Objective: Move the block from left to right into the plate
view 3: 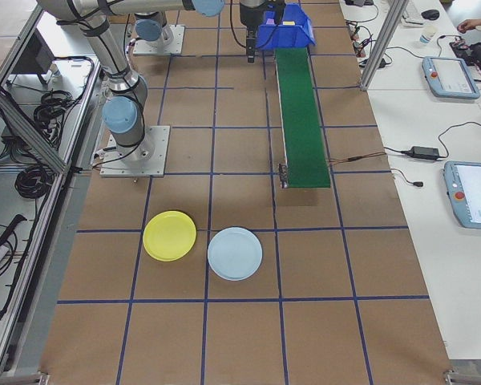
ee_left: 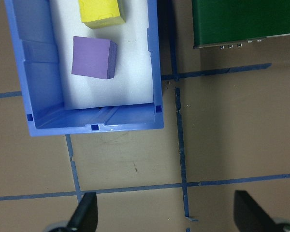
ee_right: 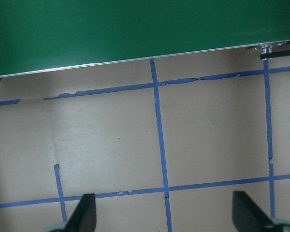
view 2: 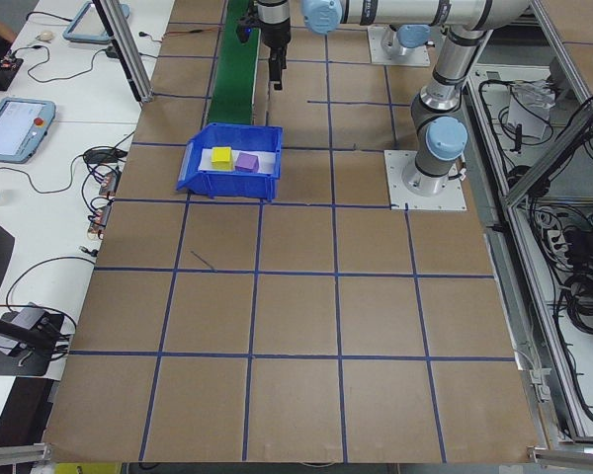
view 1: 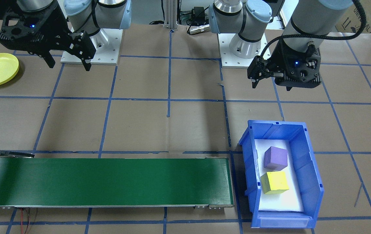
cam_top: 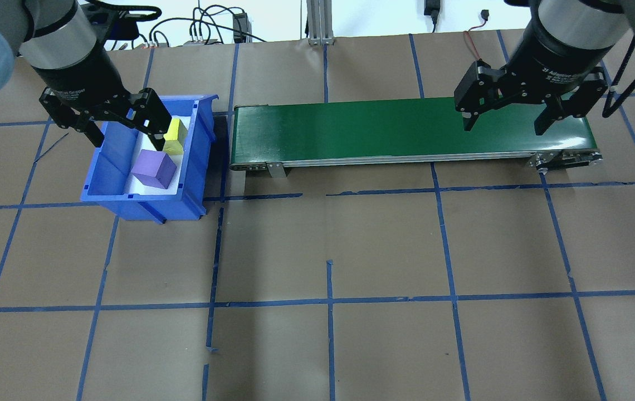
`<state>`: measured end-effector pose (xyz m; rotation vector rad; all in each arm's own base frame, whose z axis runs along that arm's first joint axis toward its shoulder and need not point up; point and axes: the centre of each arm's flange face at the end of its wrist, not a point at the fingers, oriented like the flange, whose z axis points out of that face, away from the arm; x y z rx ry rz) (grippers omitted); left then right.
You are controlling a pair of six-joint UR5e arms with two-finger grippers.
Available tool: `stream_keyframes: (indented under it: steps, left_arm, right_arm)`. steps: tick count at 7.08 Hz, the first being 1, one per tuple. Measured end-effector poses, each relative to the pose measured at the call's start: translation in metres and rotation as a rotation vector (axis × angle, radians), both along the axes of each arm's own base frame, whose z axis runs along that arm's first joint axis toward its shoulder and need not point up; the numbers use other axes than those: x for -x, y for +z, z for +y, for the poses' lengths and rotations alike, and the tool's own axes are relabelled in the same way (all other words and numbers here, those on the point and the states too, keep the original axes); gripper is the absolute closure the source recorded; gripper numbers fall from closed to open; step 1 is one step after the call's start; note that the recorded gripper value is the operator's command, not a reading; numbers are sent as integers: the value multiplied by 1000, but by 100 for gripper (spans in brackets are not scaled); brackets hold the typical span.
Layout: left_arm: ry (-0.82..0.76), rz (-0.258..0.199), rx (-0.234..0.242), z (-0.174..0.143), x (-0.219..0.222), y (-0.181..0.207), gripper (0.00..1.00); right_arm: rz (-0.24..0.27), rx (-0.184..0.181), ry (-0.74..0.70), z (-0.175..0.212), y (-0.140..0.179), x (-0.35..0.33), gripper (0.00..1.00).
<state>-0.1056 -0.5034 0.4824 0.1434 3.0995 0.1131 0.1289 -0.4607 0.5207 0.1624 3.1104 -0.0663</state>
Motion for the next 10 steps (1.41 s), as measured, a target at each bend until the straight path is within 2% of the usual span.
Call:
stream_keyframes:
  steps: [4, 5, 7, 10]
  left_arm:
    - [38, 2, -21, 3, 3, -15, 0]
    - [37, 2, -8, 0, 1, -16, 0]
    - [11, 2, 63, -12, -14, -12, 0]
    - [17, 3, 60, -43, -45, -45, 0]
  right_arm:
    - [1, 0, 0, 0, 0, 0, 0]
    - [2, 0, 0, 0, 0, 0, 0]
    - [10, 2, -1, 0, 0, 0, 0]
    - [37, 8, -3, 0, 1, 2, 0]
